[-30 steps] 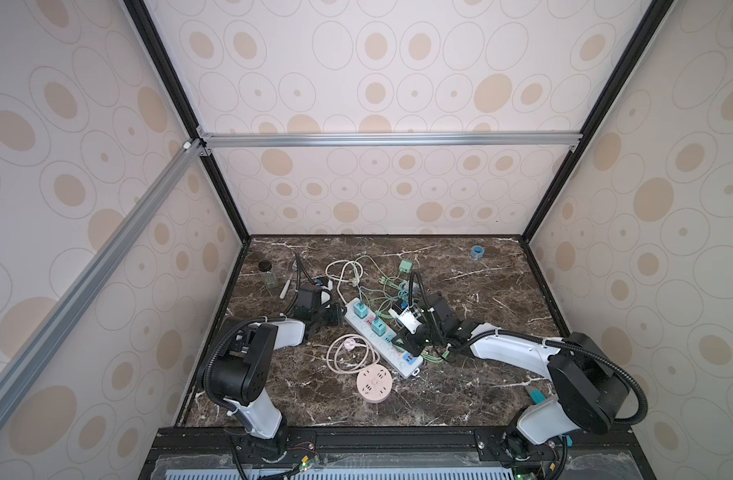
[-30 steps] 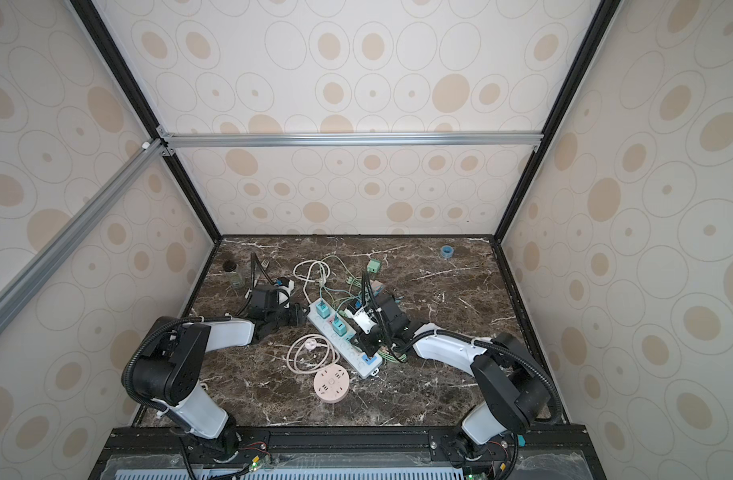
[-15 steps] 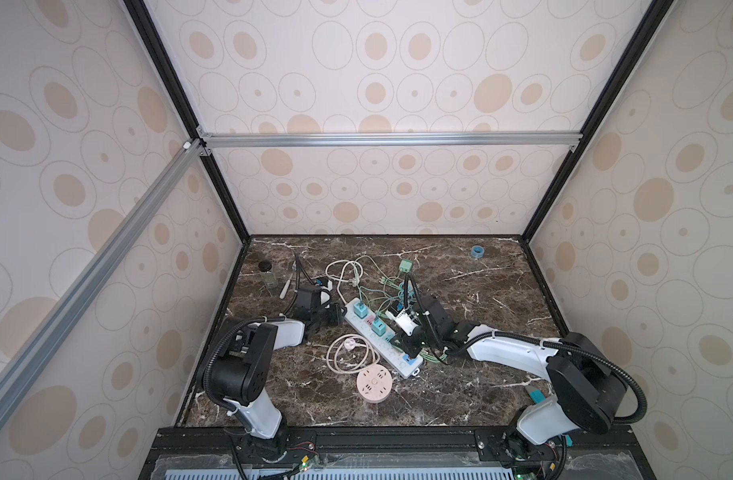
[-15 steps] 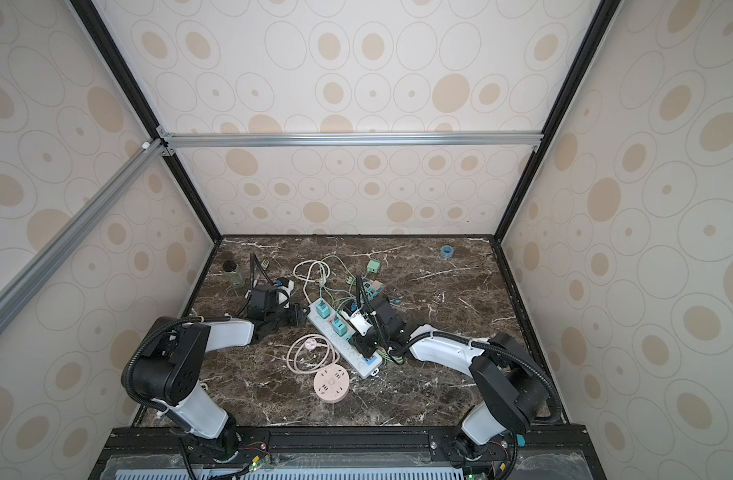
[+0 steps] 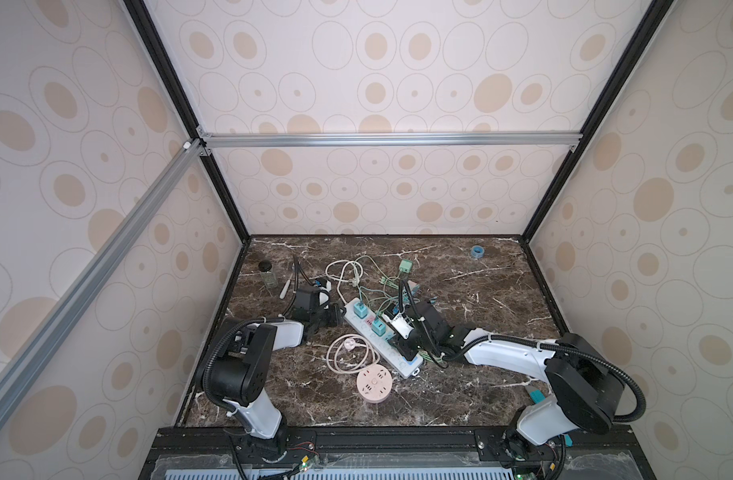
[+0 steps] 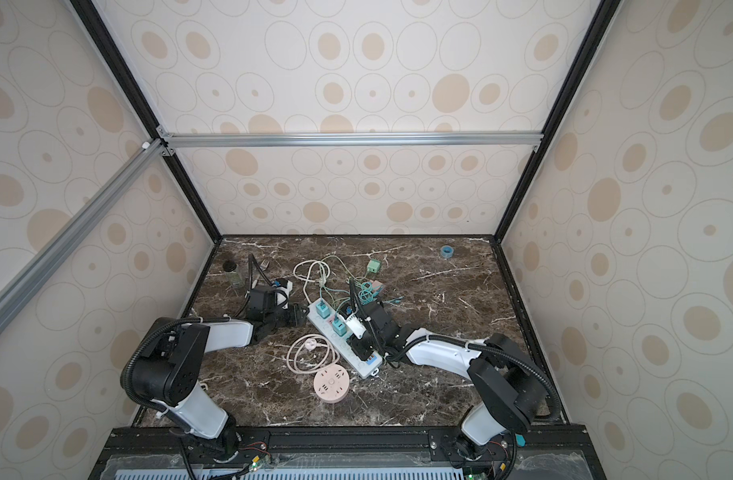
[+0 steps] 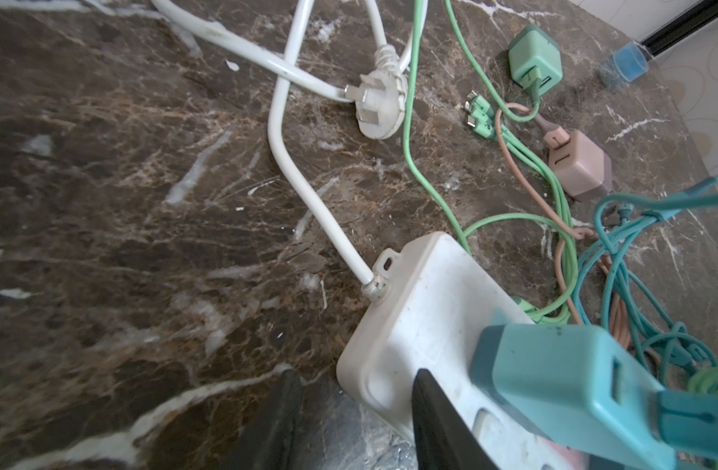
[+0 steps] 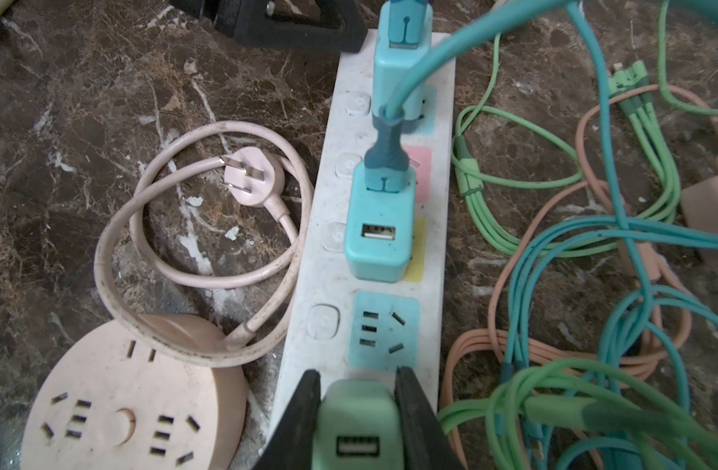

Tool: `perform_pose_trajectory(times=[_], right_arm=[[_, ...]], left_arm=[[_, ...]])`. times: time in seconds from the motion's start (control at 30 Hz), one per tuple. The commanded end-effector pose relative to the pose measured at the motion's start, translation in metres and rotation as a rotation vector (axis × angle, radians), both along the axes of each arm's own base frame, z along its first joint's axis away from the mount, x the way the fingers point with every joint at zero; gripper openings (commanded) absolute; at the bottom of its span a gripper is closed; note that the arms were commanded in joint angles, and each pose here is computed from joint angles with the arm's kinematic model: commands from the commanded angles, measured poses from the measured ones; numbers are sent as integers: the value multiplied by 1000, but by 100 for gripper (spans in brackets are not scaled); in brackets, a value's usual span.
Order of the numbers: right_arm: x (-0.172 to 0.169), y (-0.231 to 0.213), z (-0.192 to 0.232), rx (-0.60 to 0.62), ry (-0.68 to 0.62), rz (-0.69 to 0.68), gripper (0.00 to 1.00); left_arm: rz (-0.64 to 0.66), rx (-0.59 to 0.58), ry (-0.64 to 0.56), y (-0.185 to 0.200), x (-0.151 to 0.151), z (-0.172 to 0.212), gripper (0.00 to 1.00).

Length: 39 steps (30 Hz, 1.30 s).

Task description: Insert the plug

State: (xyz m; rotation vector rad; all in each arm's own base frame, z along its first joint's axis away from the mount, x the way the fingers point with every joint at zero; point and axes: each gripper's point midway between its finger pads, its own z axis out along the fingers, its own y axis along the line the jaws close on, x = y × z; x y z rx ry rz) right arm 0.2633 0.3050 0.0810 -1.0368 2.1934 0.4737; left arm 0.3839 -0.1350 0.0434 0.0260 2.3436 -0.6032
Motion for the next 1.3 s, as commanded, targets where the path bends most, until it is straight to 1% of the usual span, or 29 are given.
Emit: perform_pose_trajectory(times=[0.0,0.27,0.57,0.83,1.03,1.27], right_arm=[[-12,-14,-37,-107,34,1,6],[-18,-21,-41,-88,24,-24,6],[-24,-30,-36,-51,-3,-40,5],[-24,-30,-41,-54,5,-44,5],[-26,-34,-49,-52,12,-60,5],[-32,-41,-69,-69,35,-76,5]], left_arm=[[5,-22,-44,1,4,16,45],[10,-27,-47,3,4,17,45],[11,-38,-48,3,4,19,45],[13,-43,-52,4,3,22,45],[18,-44,-57,5,2,24,45],[22,-50,-60,6,4,26,45]])
